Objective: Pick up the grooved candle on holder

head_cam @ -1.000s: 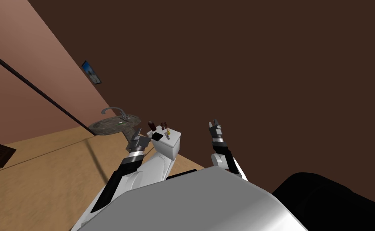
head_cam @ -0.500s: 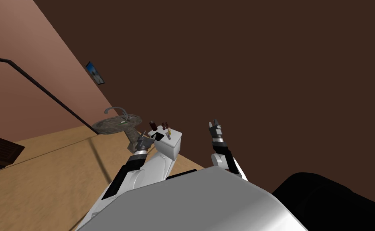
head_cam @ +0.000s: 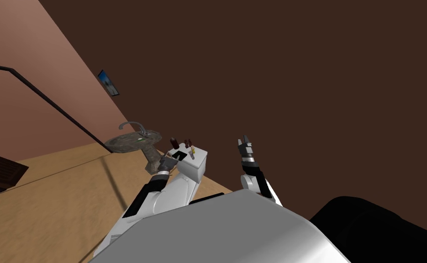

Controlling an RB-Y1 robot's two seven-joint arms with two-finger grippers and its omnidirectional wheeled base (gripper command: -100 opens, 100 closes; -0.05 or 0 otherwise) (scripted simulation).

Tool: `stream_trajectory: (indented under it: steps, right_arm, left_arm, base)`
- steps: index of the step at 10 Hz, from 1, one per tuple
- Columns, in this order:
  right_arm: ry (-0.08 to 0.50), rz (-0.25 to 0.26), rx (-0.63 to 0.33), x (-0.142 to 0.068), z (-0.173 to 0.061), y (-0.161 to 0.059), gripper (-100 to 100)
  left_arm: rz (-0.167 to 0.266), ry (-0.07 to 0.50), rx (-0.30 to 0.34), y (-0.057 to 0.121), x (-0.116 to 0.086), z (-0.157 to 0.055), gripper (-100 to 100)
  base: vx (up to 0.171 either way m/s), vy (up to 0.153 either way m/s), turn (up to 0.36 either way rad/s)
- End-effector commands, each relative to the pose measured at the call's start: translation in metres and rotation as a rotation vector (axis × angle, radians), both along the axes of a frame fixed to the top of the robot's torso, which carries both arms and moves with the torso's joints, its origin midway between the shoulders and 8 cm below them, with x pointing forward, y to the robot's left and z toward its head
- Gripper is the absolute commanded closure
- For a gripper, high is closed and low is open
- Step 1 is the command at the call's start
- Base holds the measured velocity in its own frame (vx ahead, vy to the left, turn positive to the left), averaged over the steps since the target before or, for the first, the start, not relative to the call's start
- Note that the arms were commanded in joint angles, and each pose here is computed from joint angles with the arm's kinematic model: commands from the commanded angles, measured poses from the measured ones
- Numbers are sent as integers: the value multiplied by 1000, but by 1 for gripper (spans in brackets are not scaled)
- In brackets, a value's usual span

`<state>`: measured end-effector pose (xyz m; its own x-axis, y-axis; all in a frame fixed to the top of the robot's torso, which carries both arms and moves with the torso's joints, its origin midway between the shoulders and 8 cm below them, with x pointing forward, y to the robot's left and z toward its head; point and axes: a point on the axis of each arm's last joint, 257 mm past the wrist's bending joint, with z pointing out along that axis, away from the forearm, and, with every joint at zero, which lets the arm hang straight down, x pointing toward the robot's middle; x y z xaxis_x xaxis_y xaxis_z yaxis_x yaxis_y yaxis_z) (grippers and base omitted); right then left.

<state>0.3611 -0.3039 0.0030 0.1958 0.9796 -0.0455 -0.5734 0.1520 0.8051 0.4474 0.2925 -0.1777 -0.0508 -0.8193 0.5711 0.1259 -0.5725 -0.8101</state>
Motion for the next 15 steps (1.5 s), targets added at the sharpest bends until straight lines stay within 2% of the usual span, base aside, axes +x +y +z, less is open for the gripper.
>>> stream_trajectory:
  steps: [1, 5, 10, 14, 15]
  right_arm:
    - [0, 0, 0, 0, 0, 0, 0]
    - [0, 0, 0, 0, 0, 0, 0]
    - [0, 0, 0, 0, 0, 0, 0]
    - [0, 0, 0, 0, 0, 0, 0]
    - [0, 0, 0, 0, 0, 0, 0]
  left_arm:
    - [-8, 54, -43, 0, 7, -17, -100]
    - [-20, 172, -122, -1, 21, -53, -100]
    - [-30, 287, -195, -8, 35, -85, -100]
    - [-40, 349, -259, -25, 44, -100, -100]
    - [-46, 369, -299, -37, 48, -105, -100]
  base:
    - [16, -2, -13]
    - [22, -4, -25]
    - [23, -10, -44]
    - [30, -10, -47]
    - [58, -6, -72]
